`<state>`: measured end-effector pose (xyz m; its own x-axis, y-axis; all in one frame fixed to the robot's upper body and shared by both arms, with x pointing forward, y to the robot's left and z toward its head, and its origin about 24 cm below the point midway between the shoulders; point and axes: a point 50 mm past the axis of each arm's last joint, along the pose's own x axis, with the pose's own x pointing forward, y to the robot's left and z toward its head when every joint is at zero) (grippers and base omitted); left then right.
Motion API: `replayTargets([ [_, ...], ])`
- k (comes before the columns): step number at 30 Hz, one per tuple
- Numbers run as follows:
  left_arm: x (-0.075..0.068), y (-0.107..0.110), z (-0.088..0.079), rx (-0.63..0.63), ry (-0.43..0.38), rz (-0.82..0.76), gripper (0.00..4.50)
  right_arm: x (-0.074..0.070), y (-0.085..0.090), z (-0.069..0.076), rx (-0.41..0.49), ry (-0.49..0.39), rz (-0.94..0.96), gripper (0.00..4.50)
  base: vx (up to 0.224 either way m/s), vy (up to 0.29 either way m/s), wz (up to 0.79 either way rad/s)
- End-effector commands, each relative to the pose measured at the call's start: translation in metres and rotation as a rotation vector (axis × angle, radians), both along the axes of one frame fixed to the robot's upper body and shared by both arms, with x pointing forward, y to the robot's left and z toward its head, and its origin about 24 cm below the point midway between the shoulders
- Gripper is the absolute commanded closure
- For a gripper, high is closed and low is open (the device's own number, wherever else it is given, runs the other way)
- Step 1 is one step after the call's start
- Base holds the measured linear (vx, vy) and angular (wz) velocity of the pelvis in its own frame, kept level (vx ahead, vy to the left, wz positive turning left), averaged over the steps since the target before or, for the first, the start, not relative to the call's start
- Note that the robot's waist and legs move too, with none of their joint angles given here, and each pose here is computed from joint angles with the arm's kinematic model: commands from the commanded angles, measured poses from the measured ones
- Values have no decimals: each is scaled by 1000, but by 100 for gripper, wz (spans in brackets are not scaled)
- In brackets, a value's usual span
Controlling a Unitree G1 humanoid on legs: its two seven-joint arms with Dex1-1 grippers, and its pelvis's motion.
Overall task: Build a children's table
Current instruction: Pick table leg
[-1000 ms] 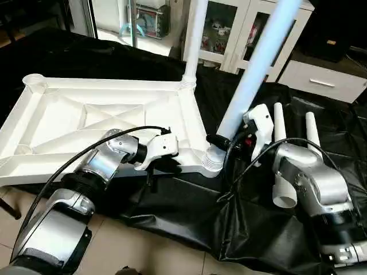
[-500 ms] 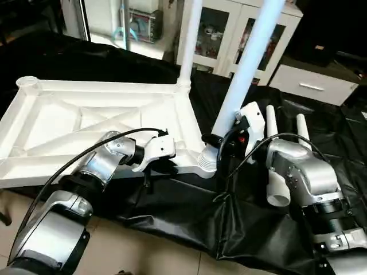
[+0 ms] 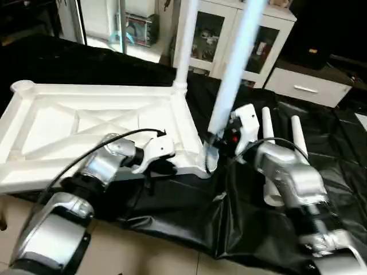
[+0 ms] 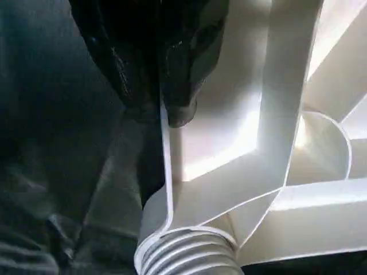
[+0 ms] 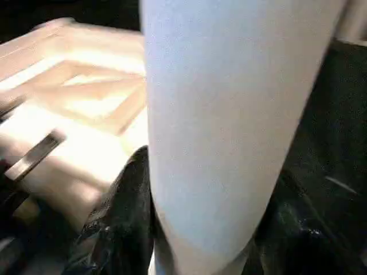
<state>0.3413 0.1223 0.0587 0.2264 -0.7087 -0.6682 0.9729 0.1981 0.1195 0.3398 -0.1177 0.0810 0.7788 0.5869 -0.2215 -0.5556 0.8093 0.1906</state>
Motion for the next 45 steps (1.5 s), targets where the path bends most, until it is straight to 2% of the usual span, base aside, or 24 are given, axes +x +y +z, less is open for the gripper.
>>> replayTargets([
  [1,10,-19,20,-74,-62,63,450,-7,-29,-58,-151,236,-253,269,0,0,0],
  [3,16,-36,32,-131,-86,143,450,1,-23,-60,-134,252,-375,269,0,0,0],
  [4,16,-36,32,-131,-86,143,450,1,-23,-60,-134,252,-375,269,0,0,0],
  [7,24,-53,47,-157,-142,239,450,10,-4,-57,-129,243,-483,269,0,0,0],
  [10,29,-58,53,-142,-199,288,450,15,8,-51,-141,202,-495,269,0,0,0],
  [12,37,-49,59,-134,-283,348,450,19,23,-36,-79,138,-472,269,0,0,0],
  [14,37,-49,59,-134,-283,348,450,19,23,-36,-79,138,-472,269,0,0,0],
  [16,38,-34,60,-112,-339,348,450,25,28,-18,17,66,-457,269,0,0,0],
  [19,26,-18,53,-61,-384,172,450,30,24,18,132,-73,-379,269,17,-12,-2],
  [20,22,-14,50,-55,-385,120,450,30,21,31,179,-118,-348,270,56,-51,-6],
  [22,17,-9,46,-40,-382,70,450,28,15,47,239,-169,-314,270,64,-42,-1],
  [23,17,-9,46,-40,-382,70,450,28,15,47,239,-169,-314,270,54,-32,1],
  [24,14,-2,42,-21,-374,53,450,27,5,65,298,-222,-289,270,0,0,0],
  [25,13,1,41,-28,-362,55,450,25,0,74,322,-244,-261,270,0,0,0],
  [26,13,1,41,-28,-362,55,450,25,0,74,322,-244,-261,270,0,0,0],
  [28,8,4,43,-72,-351,31,450,21,-10,91,372,-278,-194,270,0,0,0],
  [30,4,5,47,-125,-333,15,402,16,-19,101,370,-301,-137,270,0,0,0],
  [32,0,6,52,-172,-310,-3,391,12,-25,108,353,-313,-82,270,0,0,0],
  [37,-4,13,89,-391,-272,-27,352,3,-33,119,302,-317,75,270,0,0,0],
  [39,7,22,120,-550,-324,55,328,-2,-33,118,256,-296,164,270,-56,-11,1],
  [40,9,24,124,-574,-334,71,328,-2,-33,117,250,-293,175,270,-58,-12,2],
  [42,24,29,159,-753,-394,201,315,-8,-31,115,219,-261,259,270,-27,-6,1],
  [44,26,28,164,-783,-401,220,295,-10,-30,115,217,-254,275,270,0,0,0],
  [45,25,24,171,-849,-376,199,282,-11,-28,114,216,-241,294,270,0,0,0],
])
